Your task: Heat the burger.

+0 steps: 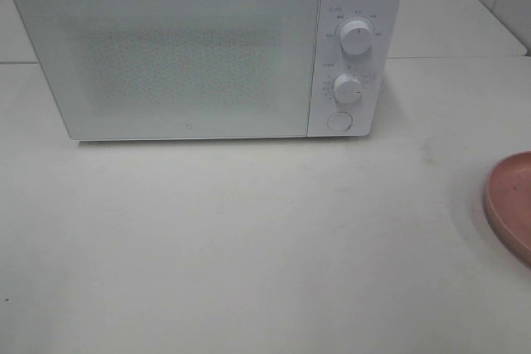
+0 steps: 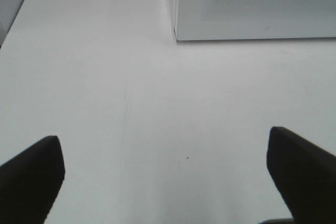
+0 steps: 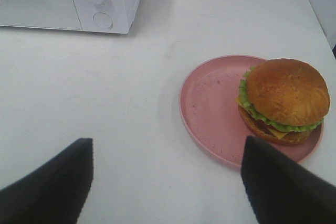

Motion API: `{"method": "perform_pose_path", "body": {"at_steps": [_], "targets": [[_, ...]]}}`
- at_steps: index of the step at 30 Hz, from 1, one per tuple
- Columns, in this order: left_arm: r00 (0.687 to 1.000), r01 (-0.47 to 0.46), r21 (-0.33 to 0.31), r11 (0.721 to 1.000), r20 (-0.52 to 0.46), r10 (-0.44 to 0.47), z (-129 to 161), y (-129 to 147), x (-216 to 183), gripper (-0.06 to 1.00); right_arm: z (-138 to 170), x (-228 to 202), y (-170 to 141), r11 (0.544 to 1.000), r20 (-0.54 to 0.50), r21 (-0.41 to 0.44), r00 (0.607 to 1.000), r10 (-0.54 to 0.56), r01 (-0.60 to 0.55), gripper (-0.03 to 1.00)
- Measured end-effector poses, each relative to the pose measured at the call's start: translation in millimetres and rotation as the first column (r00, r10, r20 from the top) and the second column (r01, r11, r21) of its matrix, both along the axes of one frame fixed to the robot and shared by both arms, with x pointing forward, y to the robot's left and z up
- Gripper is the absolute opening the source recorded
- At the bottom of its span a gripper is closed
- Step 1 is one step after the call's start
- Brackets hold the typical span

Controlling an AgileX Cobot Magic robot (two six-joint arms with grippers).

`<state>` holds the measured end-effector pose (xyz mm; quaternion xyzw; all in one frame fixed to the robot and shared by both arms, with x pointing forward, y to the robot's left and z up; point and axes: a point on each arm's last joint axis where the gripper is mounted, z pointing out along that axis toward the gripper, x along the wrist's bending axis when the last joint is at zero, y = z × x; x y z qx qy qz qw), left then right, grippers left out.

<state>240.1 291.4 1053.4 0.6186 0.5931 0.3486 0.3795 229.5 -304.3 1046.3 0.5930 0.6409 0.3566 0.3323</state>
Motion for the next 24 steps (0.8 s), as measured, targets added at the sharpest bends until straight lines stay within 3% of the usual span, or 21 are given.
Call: {"method": "perform_pose_path", "body": {"at_steps": [2,24], "targets": [[0.999,0.000,0.002,1.000,0.035,0.000,-0.1,-0.3,-5.4,0.99,0.0,0.0,0.0,1.000,0.000,0.000,1.000,0.000,0.000,0.75],[0.999,0.000,0.002,1.000,0.036,0.000,-0.1,-0.3,-5.6,0.99,0.0,0.0,0.0,1.000,0.000,0.000,1.000,0.000,0.000,0.75]]}}
